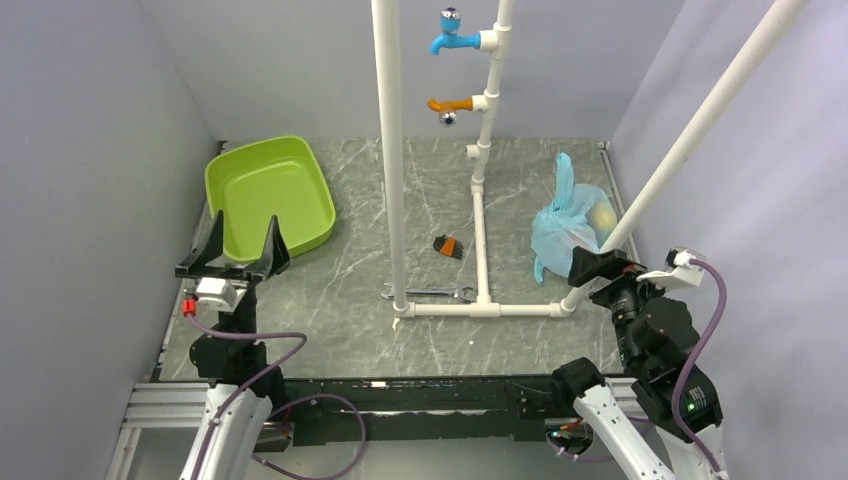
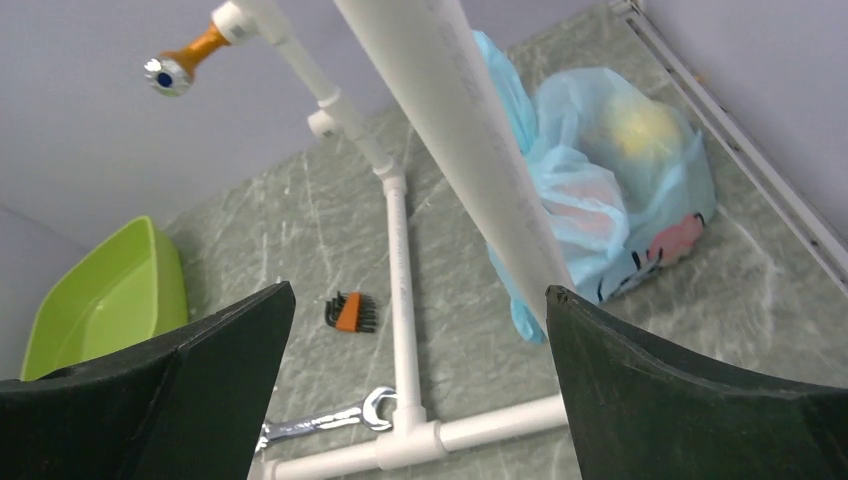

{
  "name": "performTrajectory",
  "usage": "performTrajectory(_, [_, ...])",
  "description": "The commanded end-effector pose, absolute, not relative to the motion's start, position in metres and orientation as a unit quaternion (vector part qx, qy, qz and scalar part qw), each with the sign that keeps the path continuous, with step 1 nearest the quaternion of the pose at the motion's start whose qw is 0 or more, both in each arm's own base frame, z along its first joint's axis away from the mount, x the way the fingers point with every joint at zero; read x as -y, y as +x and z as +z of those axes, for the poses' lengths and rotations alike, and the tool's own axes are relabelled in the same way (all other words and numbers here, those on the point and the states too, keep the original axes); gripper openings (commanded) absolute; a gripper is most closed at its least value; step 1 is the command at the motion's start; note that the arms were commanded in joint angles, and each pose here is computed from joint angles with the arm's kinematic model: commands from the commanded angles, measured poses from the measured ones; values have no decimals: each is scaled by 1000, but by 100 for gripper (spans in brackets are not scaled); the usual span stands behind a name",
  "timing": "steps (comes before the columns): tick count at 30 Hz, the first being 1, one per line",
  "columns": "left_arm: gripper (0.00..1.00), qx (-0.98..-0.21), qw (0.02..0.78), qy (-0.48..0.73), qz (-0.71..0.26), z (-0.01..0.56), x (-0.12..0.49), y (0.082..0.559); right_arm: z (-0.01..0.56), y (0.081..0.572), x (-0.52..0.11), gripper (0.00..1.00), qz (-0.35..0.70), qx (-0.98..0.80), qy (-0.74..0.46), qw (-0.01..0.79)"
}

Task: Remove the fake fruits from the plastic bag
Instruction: Pick up the plastic bag at the center of the board.

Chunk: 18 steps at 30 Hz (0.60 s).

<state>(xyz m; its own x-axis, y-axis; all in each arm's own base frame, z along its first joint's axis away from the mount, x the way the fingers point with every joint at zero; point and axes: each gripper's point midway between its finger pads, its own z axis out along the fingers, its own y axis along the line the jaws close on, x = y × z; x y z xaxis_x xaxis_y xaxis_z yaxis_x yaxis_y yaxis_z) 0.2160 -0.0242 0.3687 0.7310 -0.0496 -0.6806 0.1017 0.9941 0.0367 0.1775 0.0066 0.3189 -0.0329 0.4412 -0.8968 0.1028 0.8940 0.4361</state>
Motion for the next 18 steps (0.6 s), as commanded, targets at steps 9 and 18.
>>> performTrajectory(9, [99, -481, 836, -251, -84, 361, -37, 245, 287, 174, -25, 100, 183, -738, 228, 608])
performTrajectory(18, [99, -616, 772, -143, -67, 346, -5, 270, 318, 153, -103, 100, 327, -725, 7, 606])
